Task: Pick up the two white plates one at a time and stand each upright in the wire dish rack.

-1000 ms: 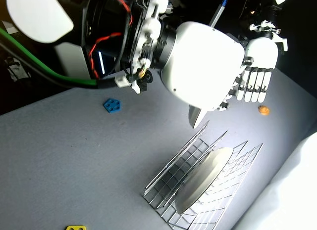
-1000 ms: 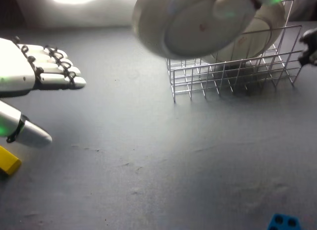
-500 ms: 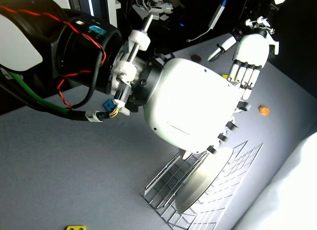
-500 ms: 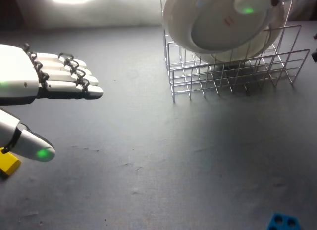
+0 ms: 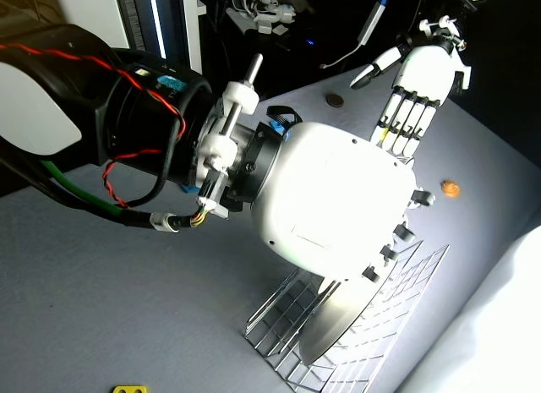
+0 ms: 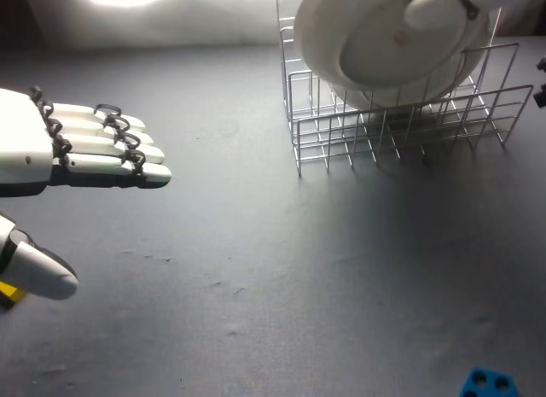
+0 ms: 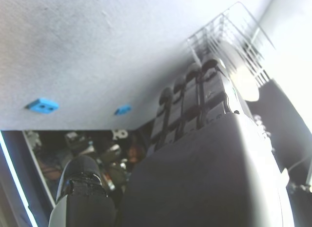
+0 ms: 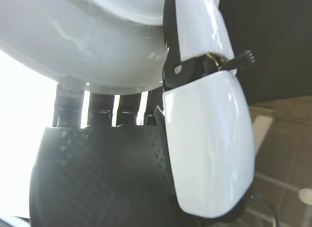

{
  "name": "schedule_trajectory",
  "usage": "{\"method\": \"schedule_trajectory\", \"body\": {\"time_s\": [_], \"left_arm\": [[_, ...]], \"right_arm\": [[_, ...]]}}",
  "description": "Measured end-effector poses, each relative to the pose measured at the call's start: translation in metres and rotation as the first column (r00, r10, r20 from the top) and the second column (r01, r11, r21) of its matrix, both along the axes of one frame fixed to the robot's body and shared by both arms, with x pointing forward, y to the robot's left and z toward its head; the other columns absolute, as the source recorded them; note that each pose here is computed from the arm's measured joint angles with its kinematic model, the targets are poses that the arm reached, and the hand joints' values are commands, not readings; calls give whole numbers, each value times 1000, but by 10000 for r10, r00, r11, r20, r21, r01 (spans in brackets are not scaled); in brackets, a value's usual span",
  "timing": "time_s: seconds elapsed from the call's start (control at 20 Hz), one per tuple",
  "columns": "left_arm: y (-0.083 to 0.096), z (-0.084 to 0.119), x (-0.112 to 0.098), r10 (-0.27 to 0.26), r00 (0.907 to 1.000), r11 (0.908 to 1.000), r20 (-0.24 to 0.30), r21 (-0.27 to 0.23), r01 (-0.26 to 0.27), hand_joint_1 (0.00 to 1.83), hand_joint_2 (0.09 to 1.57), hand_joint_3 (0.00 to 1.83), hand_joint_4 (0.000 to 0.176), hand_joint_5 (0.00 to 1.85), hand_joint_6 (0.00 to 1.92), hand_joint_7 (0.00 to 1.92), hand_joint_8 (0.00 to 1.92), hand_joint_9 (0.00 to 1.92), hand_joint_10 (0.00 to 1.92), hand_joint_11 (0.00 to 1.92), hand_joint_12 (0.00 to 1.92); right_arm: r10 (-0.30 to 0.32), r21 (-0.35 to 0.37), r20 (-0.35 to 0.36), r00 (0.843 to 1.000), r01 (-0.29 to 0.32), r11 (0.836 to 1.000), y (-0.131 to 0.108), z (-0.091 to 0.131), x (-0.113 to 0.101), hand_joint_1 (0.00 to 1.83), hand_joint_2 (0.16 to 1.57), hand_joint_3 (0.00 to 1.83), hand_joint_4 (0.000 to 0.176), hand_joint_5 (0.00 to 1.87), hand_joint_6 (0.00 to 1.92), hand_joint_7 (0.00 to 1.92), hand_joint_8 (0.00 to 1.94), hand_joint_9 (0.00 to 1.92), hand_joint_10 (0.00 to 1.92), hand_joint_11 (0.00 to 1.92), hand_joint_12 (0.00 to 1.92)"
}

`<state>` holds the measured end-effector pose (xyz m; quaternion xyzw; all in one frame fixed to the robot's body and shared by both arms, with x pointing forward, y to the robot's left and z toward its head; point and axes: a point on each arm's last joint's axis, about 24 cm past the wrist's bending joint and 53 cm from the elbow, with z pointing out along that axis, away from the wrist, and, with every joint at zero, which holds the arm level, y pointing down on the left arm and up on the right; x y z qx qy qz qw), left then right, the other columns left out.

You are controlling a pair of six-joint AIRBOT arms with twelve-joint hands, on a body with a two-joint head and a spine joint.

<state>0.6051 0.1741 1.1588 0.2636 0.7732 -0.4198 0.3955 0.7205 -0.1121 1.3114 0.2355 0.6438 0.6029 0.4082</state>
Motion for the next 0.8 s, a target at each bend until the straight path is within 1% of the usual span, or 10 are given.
{"method": "schedule_trajectory", "body": {"time_s": [0.1, 0.15, 0.2, 0.3, 0.45, 0.55, 0.6, 0.7, 0.8], "left_arm": [[-7, 0, -6, -262, 9996, 9996, 130, 52, 261, 0, 1043, 1, 0, 0, 0, 0, 0, 0, 0, 0, 0], [-9, 0, -7, -337, 9992, 9994, 204, 65, 335, 0, 1043, 1, 0, 0, 0, 0, 0, 0, 0, 0, 0], [-11, 1, -7, -358, 9991, 9994, 241, 38, 357, 0, 1046, 3, 0, 0, 0, 0, 0, 0, 0, 0, 0], [-11, 2, -7, -366, 9989, 9993, 289, 51, 364, 0, 1050, 4, 0, 0, 0, 0, 0, 0, 0, 0, 0], [-10, -4, -9, -433, 9989, 9987, 166, 283, 428, 0, 1041, 0, 0, 0, 0, 0, 0, 0, 0, 0, 0], [-11, -5, -9, -427, 9990, 9987, 132, 297, 423, 0, 1047, 3, 0, 0, 0, 0, 0, 0, 0, 0, 0], [-11, -5, -9, -413, 9991, 9987, 102, 299, 410, 0, 1048, 3, 0, 0, 0, 0, 0, 0, 0, 0, 0], [-12, -10, -9, -438, 9990, 9982, -25, 404, 439, 0, 1051, 4, 0, 0, 0, 0, 0, 0, 0, 0, 0], [-14, -13, -11, -488, 9987, 9978, -148, 446, 494, 0, 1045, 1, 0, 0, 0, 0, 0, 0, 0, 0, 0]], "right_arm": [[94, -428, 212, 9997, -84, 9990, 2, -6, 0, 1390, 1060, 2, 0, 1037, 912, 1100, 756, 1023, 956, 915, 1001], [124, -479, 287, 9995, -111, 9988, 2, -5, 1, 1392, 1055, 0, 0, 1048, 883, 1119, 744, 1035, 932, 917, 1001], [249, -560, 555, 9981, -218, 9982, 2, -3, 1, 1391, 1056, 1, 0, 1040, 902, 1117, 740, 1035, 932, 913, 1000], [523, -582, 826, 9952, -476, 9972, 3, -2, 0, 1391, 1056, 1, 0, 1040, 899, 1114, 741, 1033, 942, 911, 1000], [796, -488, 866, 9931, -756, 9959, 8, -1, -1, 1392, 1055, 0, 0, 1041, 883, 1119, 728, 1041, 954, 912, 1024], [892, -442, 891, 9920, -855, 9954, 11, -1, 0, 1393, 1052, 0, 0, 1050, 877, 1134, 698, 1043, 941, 923, 1021], [906, -473, 907, 9917, -866, 9951, 11, -2, 0, 1391, 1058, 1, 0, 1028, 908, 1120, 713, 1038, 960, 914, 1021], [897, -547, 860, 9923, -852, 9949, 11, -5, 1, 1393, 1051, 0, 0, 1054, 866, 1143, 691, 1038, 944, 931, 1019], [847, -594, 795, 9932, -801, 9950, 12, -7, 3, 1391, 1057, 1, 0, 1039, 887, 1122, 727, 1023, 969, 909, 1041]]}}
